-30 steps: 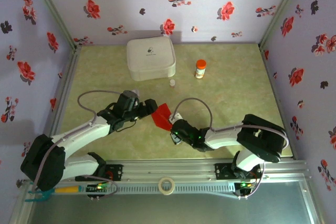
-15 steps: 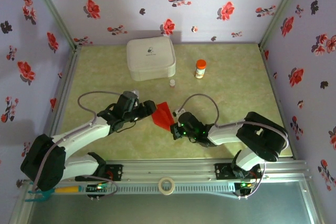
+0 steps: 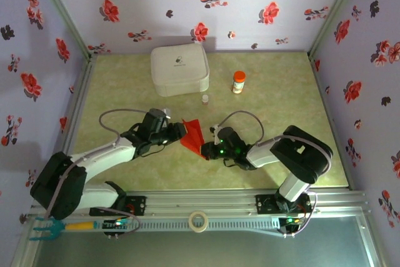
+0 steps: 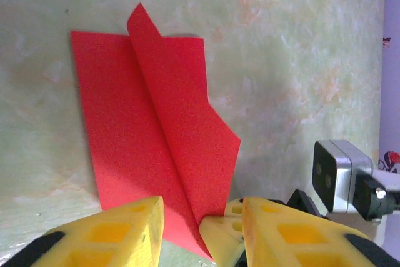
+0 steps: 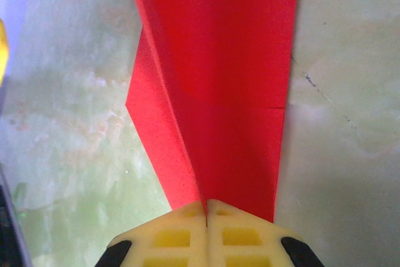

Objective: Fold a paper plane with a square sheet of paper (pick it up from the middle)
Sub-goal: Fourth fold the wing at the center of the table.

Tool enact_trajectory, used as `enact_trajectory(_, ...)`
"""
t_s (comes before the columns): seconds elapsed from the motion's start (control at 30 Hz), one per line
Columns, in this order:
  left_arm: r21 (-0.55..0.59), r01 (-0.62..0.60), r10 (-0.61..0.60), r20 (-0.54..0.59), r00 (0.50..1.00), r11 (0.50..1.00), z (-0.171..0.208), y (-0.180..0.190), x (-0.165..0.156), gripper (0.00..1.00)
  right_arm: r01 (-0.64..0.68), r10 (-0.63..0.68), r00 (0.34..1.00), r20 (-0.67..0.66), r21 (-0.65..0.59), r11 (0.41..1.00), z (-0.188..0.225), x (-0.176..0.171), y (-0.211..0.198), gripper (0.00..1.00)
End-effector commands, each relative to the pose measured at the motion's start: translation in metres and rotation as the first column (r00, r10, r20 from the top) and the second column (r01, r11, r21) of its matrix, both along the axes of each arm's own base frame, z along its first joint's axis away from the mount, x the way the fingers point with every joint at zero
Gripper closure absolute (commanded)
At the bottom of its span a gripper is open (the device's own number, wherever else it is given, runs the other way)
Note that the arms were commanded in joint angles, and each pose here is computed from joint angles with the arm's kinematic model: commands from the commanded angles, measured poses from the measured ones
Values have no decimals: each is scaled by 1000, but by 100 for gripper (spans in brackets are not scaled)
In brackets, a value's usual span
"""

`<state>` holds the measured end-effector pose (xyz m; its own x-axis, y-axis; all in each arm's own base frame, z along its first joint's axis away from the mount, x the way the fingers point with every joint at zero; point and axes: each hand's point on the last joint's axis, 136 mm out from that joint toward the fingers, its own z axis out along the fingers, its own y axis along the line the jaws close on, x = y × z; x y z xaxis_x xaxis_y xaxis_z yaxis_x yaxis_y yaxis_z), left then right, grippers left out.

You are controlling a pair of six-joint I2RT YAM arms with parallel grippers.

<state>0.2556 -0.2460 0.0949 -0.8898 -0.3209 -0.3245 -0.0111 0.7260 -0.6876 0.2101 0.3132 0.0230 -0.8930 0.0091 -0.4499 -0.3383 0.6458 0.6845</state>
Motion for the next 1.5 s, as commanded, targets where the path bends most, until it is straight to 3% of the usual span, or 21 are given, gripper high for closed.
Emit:
enact_trajectory(0.0, -33, 35, -35, -1, 999, 999, -1, -8, 1, 64, 4, 2, 996, -86, 68, 998, -5, -5, 4, 100)
enact_trajectory(0.43, -68, 107, -109, -31, 994, 992, -15, -32, 8, 80, 66, -40, 979, -201, 125, 990, -8, 0, 6, 100)
enact_trajectory(0.63, -76, 124, -127, -36, 991, 989, -20, -42, 14, 82, 83, -52, 973, -224, 132, 988, -10, 0, 2, 100)
enact_trajectory(1.03, -72, 129, -134, -68, 989, 989, -37, -52, 20, 82, 126, -66, 958, -280, 202, 971, -10, 4, 1, 100)
enact_trajectory(1.47, -67, 132, -138, -97, 986, 989, -52, -57, 23, 81, 148, -92, 945, -313, 162, 976, -16, 4, -3, 100)
